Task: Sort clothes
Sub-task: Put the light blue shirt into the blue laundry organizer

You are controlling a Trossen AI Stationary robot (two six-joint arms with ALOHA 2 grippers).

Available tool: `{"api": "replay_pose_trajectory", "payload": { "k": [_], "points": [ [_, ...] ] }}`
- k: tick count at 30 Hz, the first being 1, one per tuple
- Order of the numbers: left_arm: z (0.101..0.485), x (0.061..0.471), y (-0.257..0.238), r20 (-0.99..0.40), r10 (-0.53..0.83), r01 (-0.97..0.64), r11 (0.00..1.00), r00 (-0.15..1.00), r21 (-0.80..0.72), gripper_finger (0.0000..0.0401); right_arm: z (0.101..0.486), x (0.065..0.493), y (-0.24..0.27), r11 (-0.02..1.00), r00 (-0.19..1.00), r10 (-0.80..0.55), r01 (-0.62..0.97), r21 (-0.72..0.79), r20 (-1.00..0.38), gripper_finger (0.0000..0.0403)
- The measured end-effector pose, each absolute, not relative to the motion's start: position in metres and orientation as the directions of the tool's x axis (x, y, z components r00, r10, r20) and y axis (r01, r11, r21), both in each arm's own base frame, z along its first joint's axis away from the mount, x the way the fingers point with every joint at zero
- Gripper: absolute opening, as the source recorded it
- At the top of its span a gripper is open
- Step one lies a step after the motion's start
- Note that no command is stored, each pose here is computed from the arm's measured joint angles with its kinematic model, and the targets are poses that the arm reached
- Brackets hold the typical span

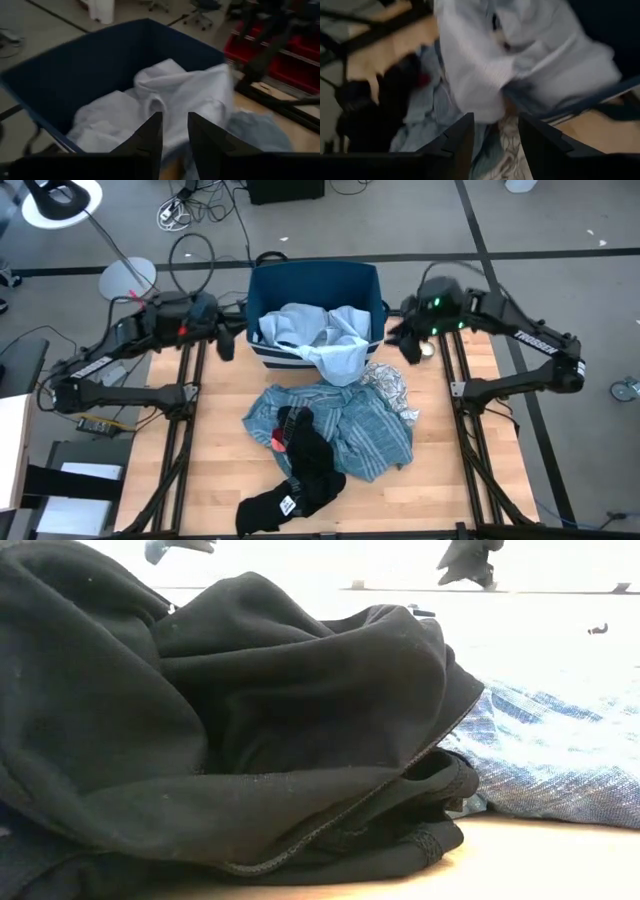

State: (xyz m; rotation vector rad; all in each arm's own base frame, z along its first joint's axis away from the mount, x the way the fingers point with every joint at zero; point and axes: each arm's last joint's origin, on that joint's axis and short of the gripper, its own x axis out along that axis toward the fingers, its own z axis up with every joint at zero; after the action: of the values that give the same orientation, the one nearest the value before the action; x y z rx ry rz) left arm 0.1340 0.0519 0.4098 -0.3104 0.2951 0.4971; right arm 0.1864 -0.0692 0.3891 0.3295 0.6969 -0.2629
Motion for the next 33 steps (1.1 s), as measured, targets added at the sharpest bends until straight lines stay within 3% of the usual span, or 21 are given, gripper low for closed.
{"api": "replay_pose_trajectory", "payload": {
  "k": [8,16,24,27,29,33],
  "points": [
    [0.360,0.106,0.025,-0.284,0.323,-0.409,0.848,0.903,-0.336,0.0097,0.320,0.196,-0.034,0.929,0.809,-0.144,0.309,0.205,-0.569,0.0142],
    [0.301,0.097,0.012,-0.268,0.261,-0.348,0.862,0.928,-0.367,0.0093,0.269,0.215,-0.014,0.923,0.830,-0.284,0.372,0.095,-0.481,0.0119],
    [0.269,0.116,-0.002,-0.172,0.201,-0.252,0.895,0.964,-0.368,0.0092,0.254,0.254,-0.017,0.912,0.844,-0.353,0.407,0.053,-0.404,0.0099],
    [0.264,0.118,-0.010,-0.186,0.188,-0.247,0.890,0.964,-0.383,0.0092,0.253,0.267,-0.014,0.926,0.871,-0.349,0.378,0.018,-0.346,0.0055],
    [0.262,0.120,-0.016,-0.195,0.173,-0.238,0.890,0.965,-0.388,0.0092,0.260,0.275,-0.007,0.943,0.890,-0.323,0.331,-0.029,-0.322,0.0016],
    [0.260,0.126,-0.029,-0.201,0.177,-0.243,0.894,0.963,-0.378,0.0092,0.301,0.285,0.002,0.950,0.924,-0.313,0.301,-0.086,-0.220,0.0005]
  ]
}}
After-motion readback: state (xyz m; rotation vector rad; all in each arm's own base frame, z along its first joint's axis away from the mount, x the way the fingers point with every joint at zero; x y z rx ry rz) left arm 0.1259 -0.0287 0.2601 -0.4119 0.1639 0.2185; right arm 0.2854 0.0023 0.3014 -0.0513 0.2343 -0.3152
